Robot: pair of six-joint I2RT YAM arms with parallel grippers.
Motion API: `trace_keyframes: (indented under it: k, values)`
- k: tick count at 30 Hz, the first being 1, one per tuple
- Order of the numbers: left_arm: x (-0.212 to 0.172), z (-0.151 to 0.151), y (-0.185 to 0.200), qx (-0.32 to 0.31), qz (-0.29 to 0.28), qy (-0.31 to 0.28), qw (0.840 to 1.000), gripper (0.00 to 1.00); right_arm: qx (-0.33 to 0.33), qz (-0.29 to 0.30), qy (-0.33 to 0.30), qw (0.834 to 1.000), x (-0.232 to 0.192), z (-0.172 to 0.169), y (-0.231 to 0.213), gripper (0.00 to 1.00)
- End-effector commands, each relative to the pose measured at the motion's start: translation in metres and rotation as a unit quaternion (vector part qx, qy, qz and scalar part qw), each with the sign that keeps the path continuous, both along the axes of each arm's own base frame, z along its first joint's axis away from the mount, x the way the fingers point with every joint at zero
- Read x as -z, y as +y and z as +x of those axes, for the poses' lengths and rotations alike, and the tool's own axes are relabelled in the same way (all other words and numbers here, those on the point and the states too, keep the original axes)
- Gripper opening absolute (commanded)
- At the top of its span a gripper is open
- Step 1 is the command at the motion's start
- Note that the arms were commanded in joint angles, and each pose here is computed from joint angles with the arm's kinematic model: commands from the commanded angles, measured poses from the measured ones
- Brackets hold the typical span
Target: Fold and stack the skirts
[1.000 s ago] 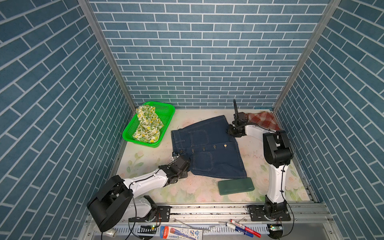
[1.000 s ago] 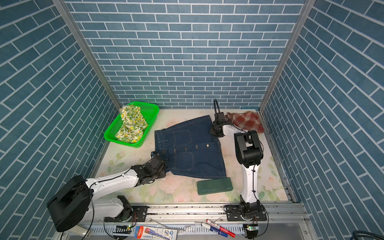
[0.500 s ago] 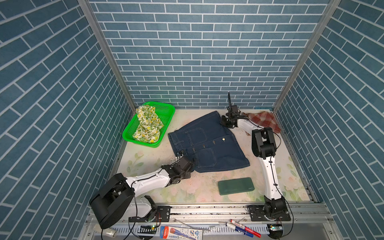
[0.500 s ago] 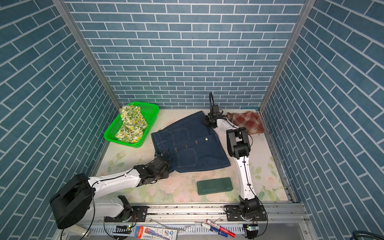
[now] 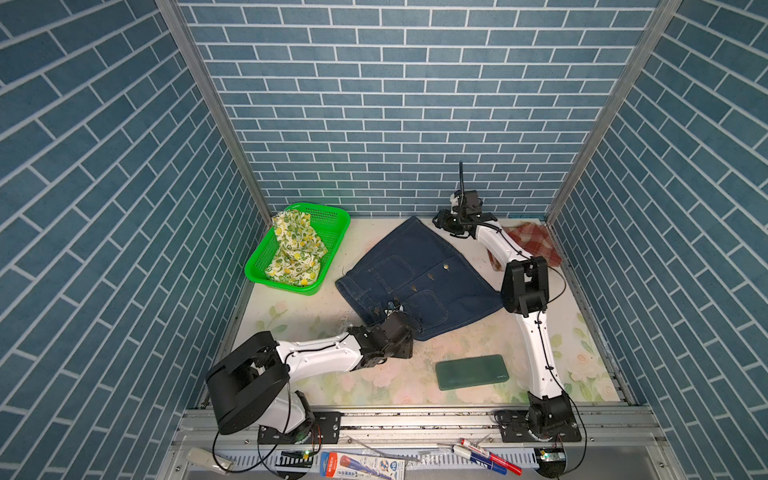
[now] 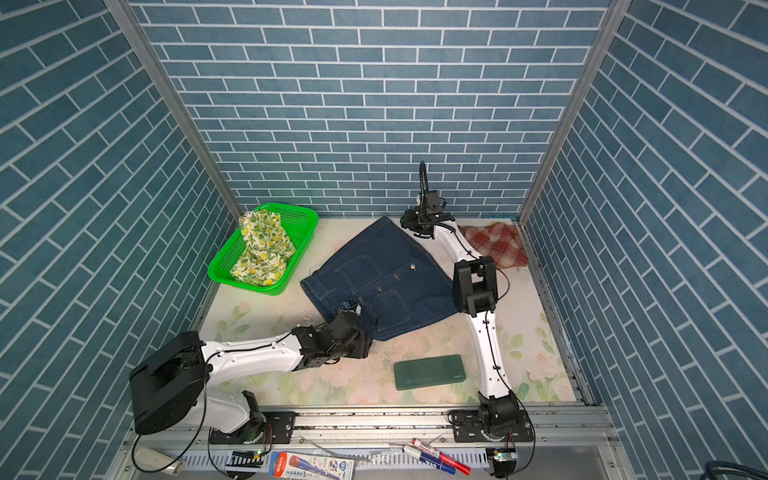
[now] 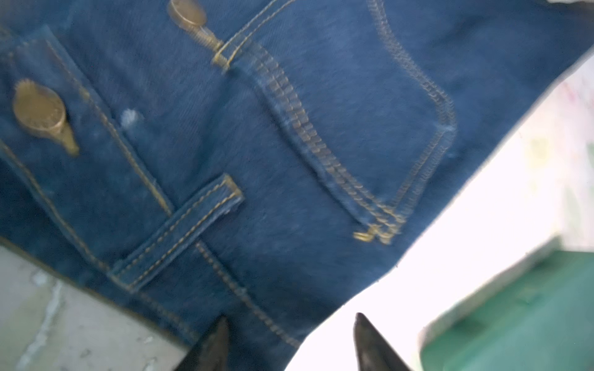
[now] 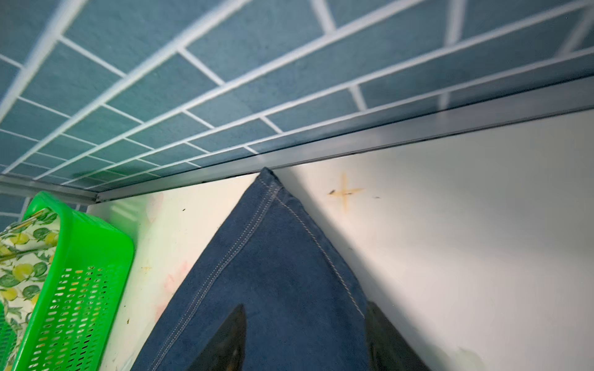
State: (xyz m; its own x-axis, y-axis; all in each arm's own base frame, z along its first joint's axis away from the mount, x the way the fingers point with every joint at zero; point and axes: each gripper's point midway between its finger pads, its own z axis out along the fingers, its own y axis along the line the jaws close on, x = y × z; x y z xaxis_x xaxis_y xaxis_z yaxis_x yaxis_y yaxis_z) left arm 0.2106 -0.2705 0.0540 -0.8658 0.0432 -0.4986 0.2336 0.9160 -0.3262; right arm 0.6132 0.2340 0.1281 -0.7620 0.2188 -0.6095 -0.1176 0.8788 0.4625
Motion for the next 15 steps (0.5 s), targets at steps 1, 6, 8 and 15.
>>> trace_keyframes:
  k: [1, 6, 8, 15]
  values:
    - [-0.016, -0.005, 0.010, 0.030, 0.018, -0.025, 0.999, 0.77, 0.053, -0.058, -0.012, 0.997, -0.038, -0.025, -0.051, 0.61]
    - [-0.037, -0.005, 0.040, 0.024, 0.043, -0.060, 0.997, 0.79, 0.090, -0.074, 0.004, 0.993, -0.046, -0.087, -0.080, 0.63]
    - [-0.042, 0.001, 0.048, 0.013, 0.043, -0.059, 0.997, 0.78, 0.105, -0.071, 0.016, 0.992, -0.042, -0.114, -0.090, 0.64]
    - [-0.040, 0.021, 0.047, 0.006, 0.060, -0.067, 0.996, 0.77, 0.171, -0.093, 0.075, 0.978, -0.016, -0.204, -0.125, 0.62]
